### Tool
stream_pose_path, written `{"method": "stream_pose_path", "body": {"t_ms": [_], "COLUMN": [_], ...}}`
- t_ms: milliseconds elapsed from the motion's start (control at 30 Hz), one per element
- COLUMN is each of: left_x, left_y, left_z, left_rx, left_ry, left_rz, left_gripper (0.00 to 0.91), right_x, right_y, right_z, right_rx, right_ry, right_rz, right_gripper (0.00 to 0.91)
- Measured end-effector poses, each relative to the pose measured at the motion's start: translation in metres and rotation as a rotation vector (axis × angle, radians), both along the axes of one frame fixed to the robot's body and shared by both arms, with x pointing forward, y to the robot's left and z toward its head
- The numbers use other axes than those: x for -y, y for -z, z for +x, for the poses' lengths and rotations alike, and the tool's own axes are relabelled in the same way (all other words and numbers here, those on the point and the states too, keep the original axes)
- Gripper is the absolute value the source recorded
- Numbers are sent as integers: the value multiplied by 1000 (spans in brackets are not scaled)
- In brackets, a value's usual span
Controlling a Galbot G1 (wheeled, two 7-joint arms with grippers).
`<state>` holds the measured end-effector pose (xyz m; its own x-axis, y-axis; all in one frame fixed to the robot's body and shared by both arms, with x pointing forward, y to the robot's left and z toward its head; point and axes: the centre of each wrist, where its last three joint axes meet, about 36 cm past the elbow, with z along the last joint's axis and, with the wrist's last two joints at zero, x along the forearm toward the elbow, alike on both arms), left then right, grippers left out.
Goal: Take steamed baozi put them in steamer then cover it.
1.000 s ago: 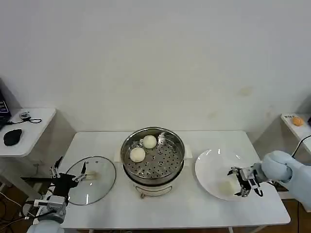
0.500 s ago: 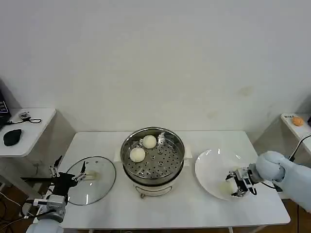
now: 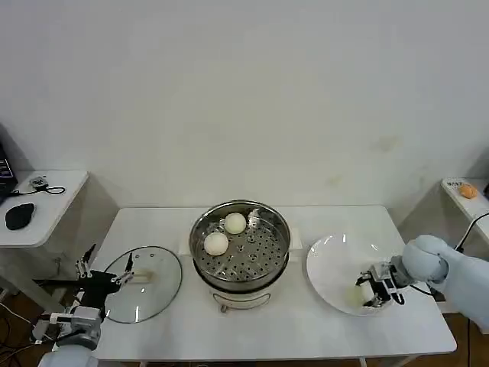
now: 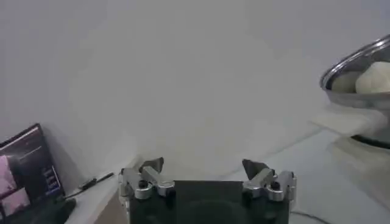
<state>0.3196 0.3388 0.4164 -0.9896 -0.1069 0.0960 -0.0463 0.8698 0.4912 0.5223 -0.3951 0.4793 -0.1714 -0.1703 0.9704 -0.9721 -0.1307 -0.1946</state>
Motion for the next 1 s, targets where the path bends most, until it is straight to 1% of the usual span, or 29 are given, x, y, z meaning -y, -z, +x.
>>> {"method": "stream_pose_path", "body": {"t_ms": [100, 200, 467, 633, 733, 833, 933, 1000], "left_x": [-2, -2, 1, 0, -2, -3, -4, -6], "left_y": [-1, -1, -2, -7, -7, -6, -6, -7], "left_z": [1, 2, 2, 3, 3, 1, -1, -3], "left_rx": [3, 6, 10, 19, 17, 11, 9, 8], "left_ry": [-2, -2, 9, 13, 8, -1, -4, -7], "left_rz": [-1, -4, -4, 0, -5, -12, -13, -13], "left_gripper": [907, 907, 907, 907, 907, 907, 907, 907], "right_x": [2, 3, 1, -10, -25, -50, -78, -99], "right_y": [-16, -36, -99, -139, -164, -187, -203, -210], "right_z": [5, 12, 36, 54, 64, 74, 80, 82], "right_rx": [15, 43, 151, 221, 264, 303, 324, 331], "right_ry": [-8, -14, -11, -24, -48, -94, -150, -196], "right_rz": [-2, 2, 36, 64, 86, 112, 129, 138], "right_gripper": [635, 625, 635, 635, 635, 635, 635, 625]}}
